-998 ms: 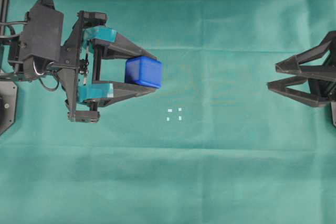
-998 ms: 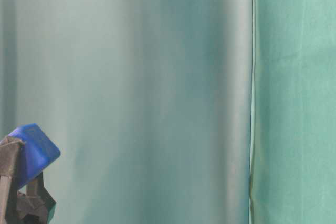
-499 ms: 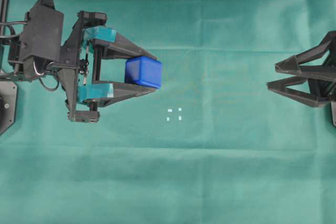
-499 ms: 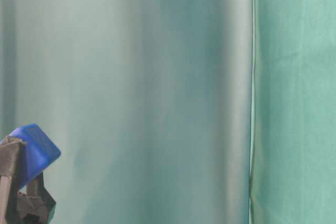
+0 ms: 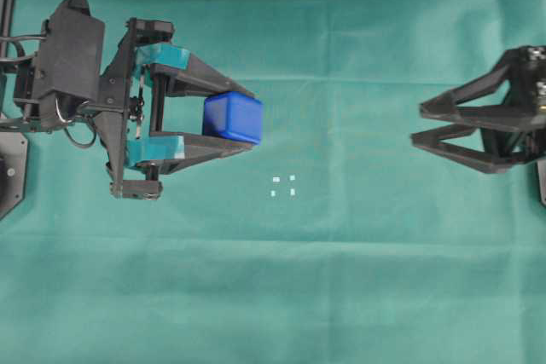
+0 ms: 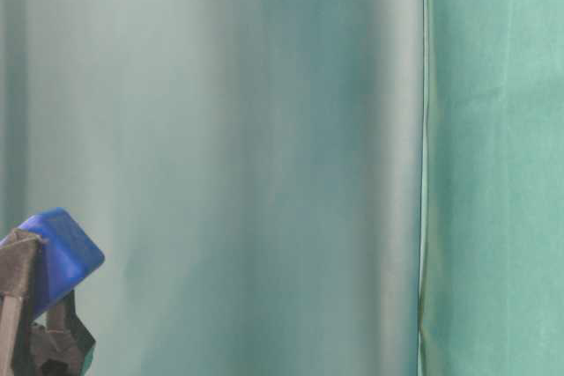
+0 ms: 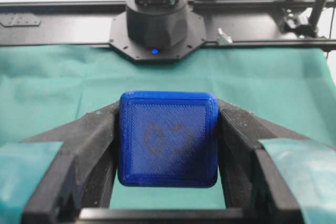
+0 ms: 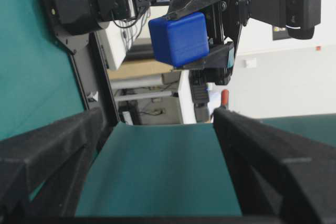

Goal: Handover the blue block to the right arm after grasping it with the left arm, then place it in the designated position.
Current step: 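Reach the right gripper left and close it on the held cube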

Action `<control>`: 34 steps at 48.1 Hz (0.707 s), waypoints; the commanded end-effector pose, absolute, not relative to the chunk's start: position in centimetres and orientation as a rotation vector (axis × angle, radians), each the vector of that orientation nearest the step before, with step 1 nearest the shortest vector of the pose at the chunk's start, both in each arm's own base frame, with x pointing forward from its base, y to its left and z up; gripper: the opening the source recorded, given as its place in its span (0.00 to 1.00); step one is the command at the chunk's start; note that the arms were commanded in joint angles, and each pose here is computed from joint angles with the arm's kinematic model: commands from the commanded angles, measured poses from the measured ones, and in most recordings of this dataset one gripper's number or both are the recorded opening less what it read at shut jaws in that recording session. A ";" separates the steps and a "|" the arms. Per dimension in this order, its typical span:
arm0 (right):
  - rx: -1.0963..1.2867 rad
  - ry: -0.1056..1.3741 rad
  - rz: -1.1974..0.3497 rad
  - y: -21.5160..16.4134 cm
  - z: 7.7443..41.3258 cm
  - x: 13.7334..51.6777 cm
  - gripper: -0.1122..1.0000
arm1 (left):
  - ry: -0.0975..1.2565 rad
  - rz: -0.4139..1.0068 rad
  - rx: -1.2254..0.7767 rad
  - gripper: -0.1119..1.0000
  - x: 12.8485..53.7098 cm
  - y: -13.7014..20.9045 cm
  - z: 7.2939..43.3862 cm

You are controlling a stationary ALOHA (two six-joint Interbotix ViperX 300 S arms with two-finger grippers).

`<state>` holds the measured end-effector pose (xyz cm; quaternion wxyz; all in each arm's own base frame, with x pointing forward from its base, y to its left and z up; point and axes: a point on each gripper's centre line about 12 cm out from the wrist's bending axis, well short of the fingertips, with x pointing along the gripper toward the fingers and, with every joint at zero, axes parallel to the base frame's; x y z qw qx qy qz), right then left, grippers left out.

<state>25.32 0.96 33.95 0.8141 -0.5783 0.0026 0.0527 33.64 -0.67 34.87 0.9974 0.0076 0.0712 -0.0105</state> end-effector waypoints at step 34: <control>-1.287 0.041 0.135 0.4 36.6 37.8 0.93 | 0.118 -0.022 0.014 0.52 33.7 -0.7 35.8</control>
